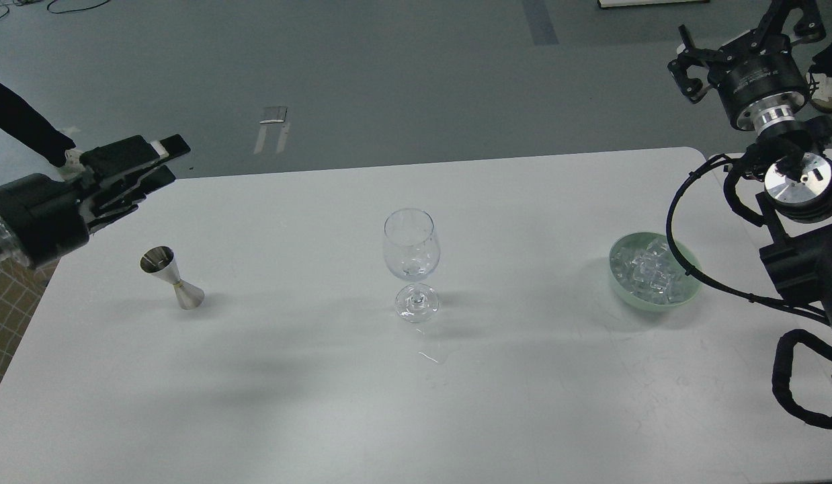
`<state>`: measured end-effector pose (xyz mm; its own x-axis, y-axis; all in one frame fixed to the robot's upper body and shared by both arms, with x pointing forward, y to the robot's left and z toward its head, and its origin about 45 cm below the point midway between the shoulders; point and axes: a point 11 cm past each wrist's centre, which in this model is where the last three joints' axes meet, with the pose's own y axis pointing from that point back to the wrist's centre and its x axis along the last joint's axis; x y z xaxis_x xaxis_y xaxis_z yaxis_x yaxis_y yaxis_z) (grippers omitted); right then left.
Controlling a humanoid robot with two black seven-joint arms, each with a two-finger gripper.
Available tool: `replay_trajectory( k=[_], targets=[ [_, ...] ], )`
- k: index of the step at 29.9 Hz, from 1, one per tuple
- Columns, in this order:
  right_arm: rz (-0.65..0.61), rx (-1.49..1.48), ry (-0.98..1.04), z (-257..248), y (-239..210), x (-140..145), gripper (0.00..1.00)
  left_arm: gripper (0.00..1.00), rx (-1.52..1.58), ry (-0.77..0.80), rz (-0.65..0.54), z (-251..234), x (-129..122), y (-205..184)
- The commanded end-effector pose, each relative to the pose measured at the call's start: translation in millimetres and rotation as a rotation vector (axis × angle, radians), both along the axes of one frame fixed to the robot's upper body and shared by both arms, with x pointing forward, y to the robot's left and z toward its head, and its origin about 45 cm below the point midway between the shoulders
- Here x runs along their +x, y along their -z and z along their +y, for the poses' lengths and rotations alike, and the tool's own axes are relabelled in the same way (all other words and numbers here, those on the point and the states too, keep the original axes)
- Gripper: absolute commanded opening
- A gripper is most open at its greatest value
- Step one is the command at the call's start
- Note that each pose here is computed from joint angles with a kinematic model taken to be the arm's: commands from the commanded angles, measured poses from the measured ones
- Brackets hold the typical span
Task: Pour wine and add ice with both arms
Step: 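Swing the left gripper down toward the silver jigger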
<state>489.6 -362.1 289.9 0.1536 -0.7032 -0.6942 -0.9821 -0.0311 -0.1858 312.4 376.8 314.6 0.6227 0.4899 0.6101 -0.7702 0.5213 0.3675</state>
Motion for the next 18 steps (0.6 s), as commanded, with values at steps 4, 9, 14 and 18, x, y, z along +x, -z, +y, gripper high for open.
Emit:
replay_trajectory(
  k=[4, 9, 14, 18],
  targets=[
    [0.003, -0.001, 0.003, -1.5, 0.7, -0.2, 1.00, 0.73, 0.100, 0.041, 0.065, 0.5, -19.5, 20.2],
    [0.004, -0.002, 0.002, -1.2, 0.9, -0.2, 1.00, 0.73, 0.205, 0.083, 0.142, 2.1, -36.3, 43.9],
    [0.004, -0.001, 0.001, -0.5, 1.2, -0.1, 1.00, 0.73, 0.313, 0.107, 0.155, 6.4, -42.6, 63.4],
    [0.001, -0.002, 0.001, -0.7, -0.3, 0.2, 1.00, 0.73, 0.363, 0.093, 0.134, 12.8, -40.1, 69.9]
  ],
)
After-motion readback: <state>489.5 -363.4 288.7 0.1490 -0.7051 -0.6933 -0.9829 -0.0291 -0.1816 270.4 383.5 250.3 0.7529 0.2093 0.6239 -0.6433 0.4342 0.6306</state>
